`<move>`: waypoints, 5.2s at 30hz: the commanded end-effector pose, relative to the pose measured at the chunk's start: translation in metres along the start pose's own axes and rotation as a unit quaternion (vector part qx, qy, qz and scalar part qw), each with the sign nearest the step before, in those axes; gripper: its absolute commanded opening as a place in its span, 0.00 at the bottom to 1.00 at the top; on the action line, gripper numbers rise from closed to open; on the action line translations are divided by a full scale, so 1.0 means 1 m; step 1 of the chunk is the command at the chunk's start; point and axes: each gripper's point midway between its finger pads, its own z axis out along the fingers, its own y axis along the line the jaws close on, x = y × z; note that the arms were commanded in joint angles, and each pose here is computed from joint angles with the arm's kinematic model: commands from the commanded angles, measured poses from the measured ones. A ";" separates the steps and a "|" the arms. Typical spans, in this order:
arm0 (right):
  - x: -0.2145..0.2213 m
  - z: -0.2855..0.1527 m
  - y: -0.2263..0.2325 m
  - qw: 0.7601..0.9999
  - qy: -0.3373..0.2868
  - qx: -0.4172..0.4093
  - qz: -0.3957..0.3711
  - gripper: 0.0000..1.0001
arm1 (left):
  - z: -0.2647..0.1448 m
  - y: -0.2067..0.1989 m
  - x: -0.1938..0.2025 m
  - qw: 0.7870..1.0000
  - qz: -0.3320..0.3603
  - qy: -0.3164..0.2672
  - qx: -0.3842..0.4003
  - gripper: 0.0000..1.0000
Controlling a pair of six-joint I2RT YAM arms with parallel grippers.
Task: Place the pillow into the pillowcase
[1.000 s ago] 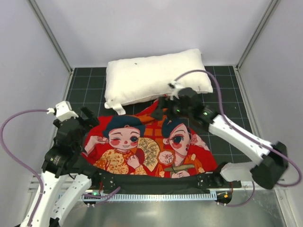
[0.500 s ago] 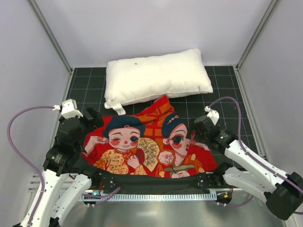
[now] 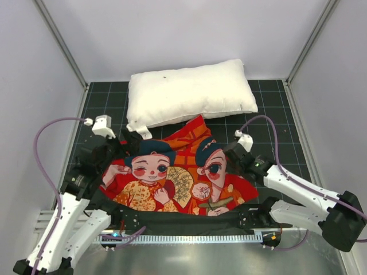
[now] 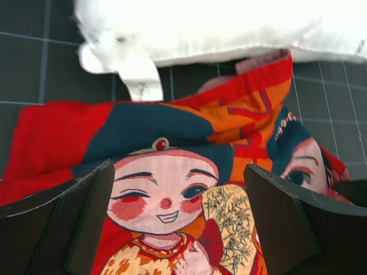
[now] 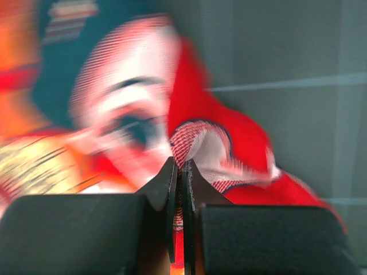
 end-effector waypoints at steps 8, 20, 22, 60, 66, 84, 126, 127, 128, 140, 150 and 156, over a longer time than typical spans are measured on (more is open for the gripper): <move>0.006 -0.090 0.192 0.938 0.020 -0.297 -0.179 0.89 | 0.007 -0.040 0.013 0.994 -0.030 0.042 0.101 1.00; -0.035 -0.069 0.098 0.968 -0.057 -0.240 -0.037 0.84 | 0.015 -0.070 0.048 0.985 -0.064 0.089 0.135 1.00; -0.044 -0.062 0.073 0.971 -0.073 -0.226 0.012 0.81 | 0.021 -0.086 0.058 0.985 -0.052 0.091 0.138 1.00; -0.058 -0.065 -0.013 0.970 -0.168 -0.137 0.107 0.84 | 0.075 -0.238 0.231 0.951 0.099 0.246 0.161 0.00; -0.039 -0.062 0.034 0.960 -0.113 -0.252 0.046 0.79 | 0.071 -0.165 0.195 0.971 -0.014 0.210 0.117 0.00; -0.012 -0.013 0.119 0.938 0.025 -0.344 0.022 0.83 | 0.062 -0.077 0.191 0.981 -0.023 0.190 0.015 0.00; -0.203 -0.141 0.182 0.951 -0.208 -0.145 -0.174 0.04 | 0.006 -0.116 0.106 0.958 0.083 0.212 0.174 0.00; -0.211 -0.141 0.187 0.946 -0.221 -0.145 -0.188 0.04 | 0.007 -0.118 0.103 0.958 0.083 0.210 0.175 0.00; -0.221 -0.134 0.193 0.946 -0.220 -0.145 -0.188 0.04 | 0.006 -0.122 0.106 0.954 0.082 0.219 0.185 0.00; -0.191 -0.026 0.143 0.971 -0.113 -0.131 -0.165 0.14 | 0.040 -0.123 0.130 0.955 0.052 0.255 0.145 0.00; -0.145 -0.030 0.089 0.976 -0.098 -0.152 -0.120 0.65 | 0.078 -0.105 0.118 0.951 -0.024 0.281 0.129 0.00; -0.104 -0.026 0.095 0.963 -0.073 -0.227 -0.126 0.65 | 0.077 -0.093 0.098 0.959 -0.041 0.257 0.111 0.00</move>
